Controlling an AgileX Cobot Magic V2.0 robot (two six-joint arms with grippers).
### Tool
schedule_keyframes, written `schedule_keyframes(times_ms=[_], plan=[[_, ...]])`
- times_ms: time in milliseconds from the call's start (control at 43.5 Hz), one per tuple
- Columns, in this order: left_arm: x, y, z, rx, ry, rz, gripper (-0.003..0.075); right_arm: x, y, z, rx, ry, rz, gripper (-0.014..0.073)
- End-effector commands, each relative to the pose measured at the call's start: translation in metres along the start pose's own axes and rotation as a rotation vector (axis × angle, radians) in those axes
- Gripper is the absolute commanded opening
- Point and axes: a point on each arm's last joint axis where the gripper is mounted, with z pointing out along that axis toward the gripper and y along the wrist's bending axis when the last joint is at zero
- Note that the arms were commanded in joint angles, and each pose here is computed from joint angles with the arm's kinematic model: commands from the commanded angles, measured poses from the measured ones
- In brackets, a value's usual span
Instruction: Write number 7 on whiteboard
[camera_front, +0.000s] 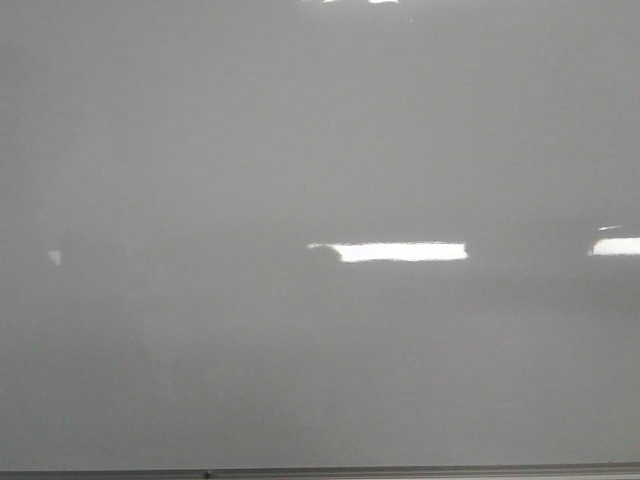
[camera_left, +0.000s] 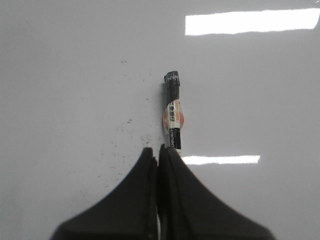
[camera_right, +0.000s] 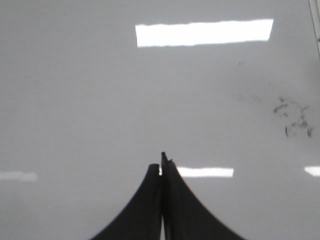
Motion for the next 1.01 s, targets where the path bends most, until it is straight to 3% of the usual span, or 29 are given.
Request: schedule_keyframes(times_ms=[0, 161, 276, 552, 713, 989], plan=[[-0.015, 0.000, -0.002, 0.007, -0.151, -0.023, -0.0020, -0.024, 0.001, -0.003, -0.007, -0.188, -0.016, -0.0067], [-0.059, 0.000, -0.009, 0.008, -0.249, -0.034, -0.0020, -0.060, 0.004, -0.002, -0.002, -0.115, -0.016, -0.0067], [-0.097, 0.001, -0.015, 0.008, -0.245, -0.034, -0.0021, -0.092, 0.006, 0.000, 0.002, -0.046, -0.015, -0.0067], [-0.170, 0.002, -0.007, 0.007, -0.005, -0.033, -0.0020, -0.151, 0.010, 0.025, 0.014, 0.136, -0.015, -0.0067], [-0.179, 0.002, 0.012, 0.006, 0.154, -0.032, -0.0021, -0.156, 0.011, 0.047, 0.025, 0.308, -0.014, -0.0067], [-0.160, 0.000, 0.034, 0.012, 0.281, -0.047, -0.0021, -0.138, 0.009, 0.068, 0.035, 0.466, -0.014, -0.0067]])
